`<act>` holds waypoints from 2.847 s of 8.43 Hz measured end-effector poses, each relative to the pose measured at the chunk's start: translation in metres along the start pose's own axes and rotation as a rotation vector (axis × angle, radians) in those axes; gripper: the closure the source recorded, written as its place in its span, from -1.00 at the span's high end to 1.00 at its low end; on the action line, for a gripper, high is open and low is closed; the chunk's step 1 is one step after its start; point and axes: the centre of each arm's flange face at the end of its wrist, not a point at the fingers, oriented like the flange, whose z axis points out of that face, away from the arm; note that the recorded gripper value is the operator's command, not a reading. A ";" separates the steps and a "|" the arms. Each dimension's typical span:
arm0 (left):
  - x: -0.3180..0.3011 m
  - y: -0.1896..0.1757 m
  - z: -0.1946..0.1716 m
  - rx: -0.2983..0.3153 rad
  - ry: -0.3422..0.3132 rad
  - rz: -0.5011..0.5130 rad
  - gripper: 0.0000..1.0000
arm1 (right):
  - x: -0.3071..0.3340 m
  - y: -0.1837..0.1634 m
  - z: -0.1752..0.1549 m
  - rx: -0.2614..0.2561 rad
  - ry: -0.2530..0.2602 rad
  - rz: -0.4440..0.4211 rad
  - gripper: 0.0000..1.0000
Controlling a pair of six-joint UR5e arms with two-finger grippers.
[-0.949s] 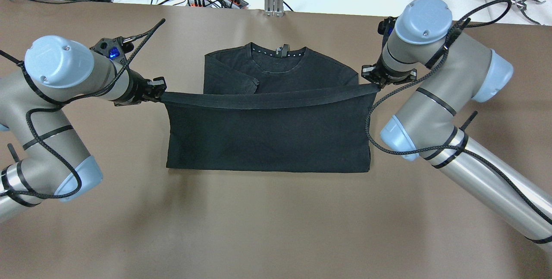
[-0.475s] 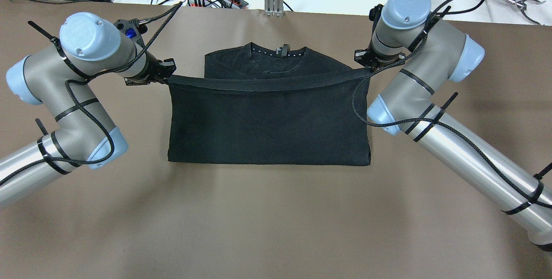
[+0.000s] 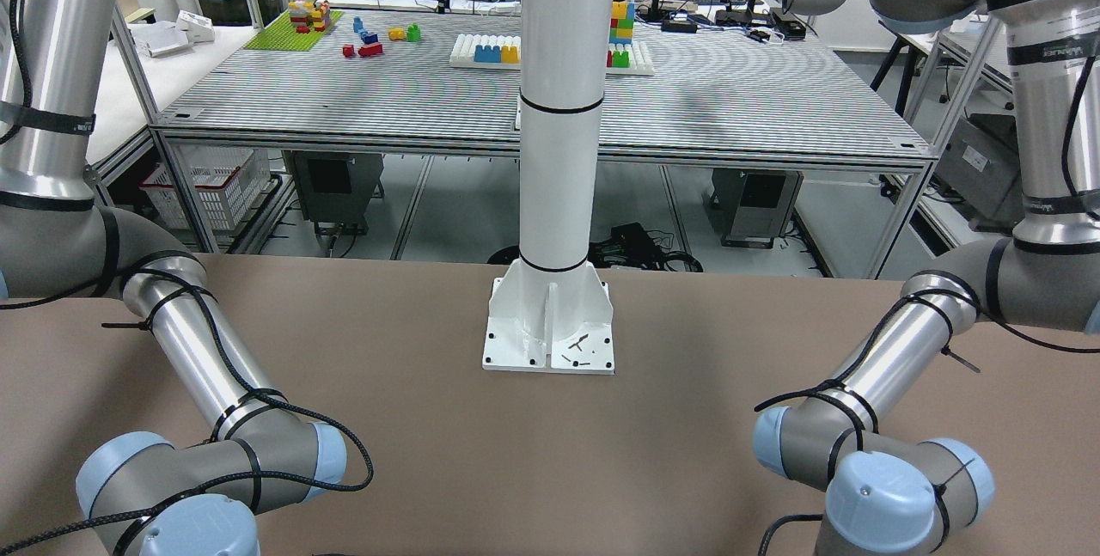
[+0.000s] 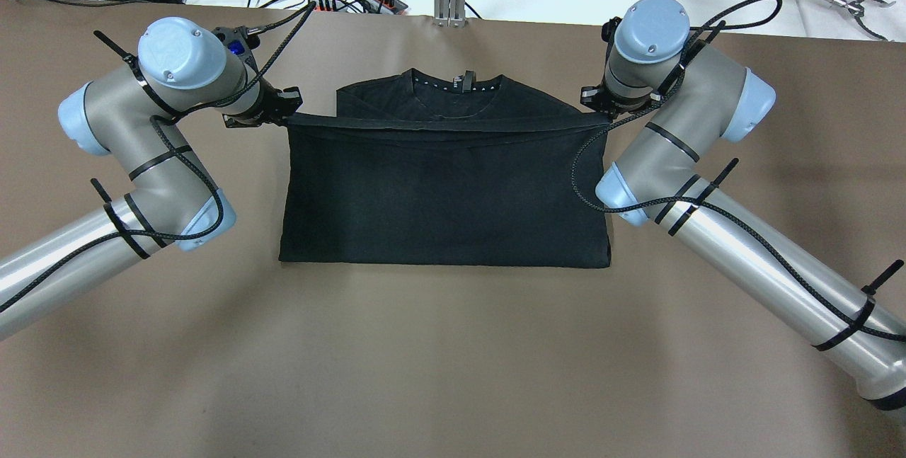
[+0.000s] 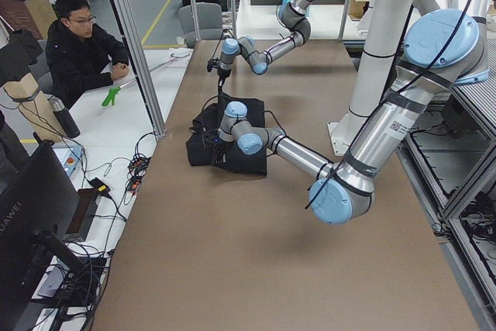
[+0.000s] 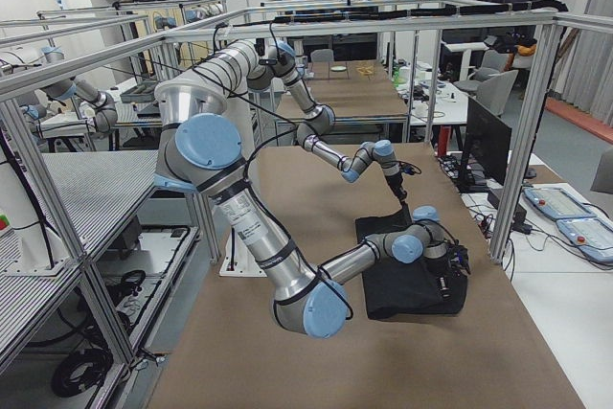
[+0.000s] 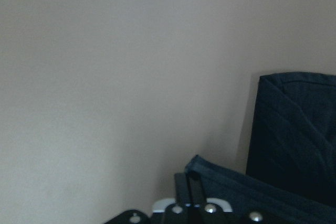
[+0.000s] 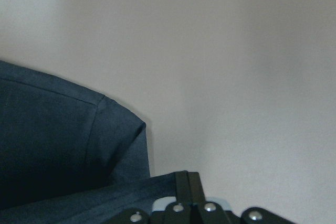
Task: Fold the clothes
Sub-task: 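Lift the hem with both grippers and fold it toward the collar, then release the hem and raise both grippers away from the shirt, then grasp the folded shirt's corner nearest the right gripper with the right gripper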
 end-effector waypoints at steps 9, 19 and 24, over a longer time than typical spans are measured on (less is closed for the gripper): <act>0.025 -0.081 0.039 0.062 0.007 -0.007 0.36 | -0.002 -0.010 0.006 0.075 0.007 0.106 0.88; 0.015 -0.104 0.042 0.091 0.013 -0.021 0.41 | 0.018 0.211 0.019 0.015 -0.230 0.157 0.84; 0.021 -0.103 0.040 0.104 0.013 -0.026 0.41 | 0.030 0.242 0.004 -0.029 -0.257 0.216 0.26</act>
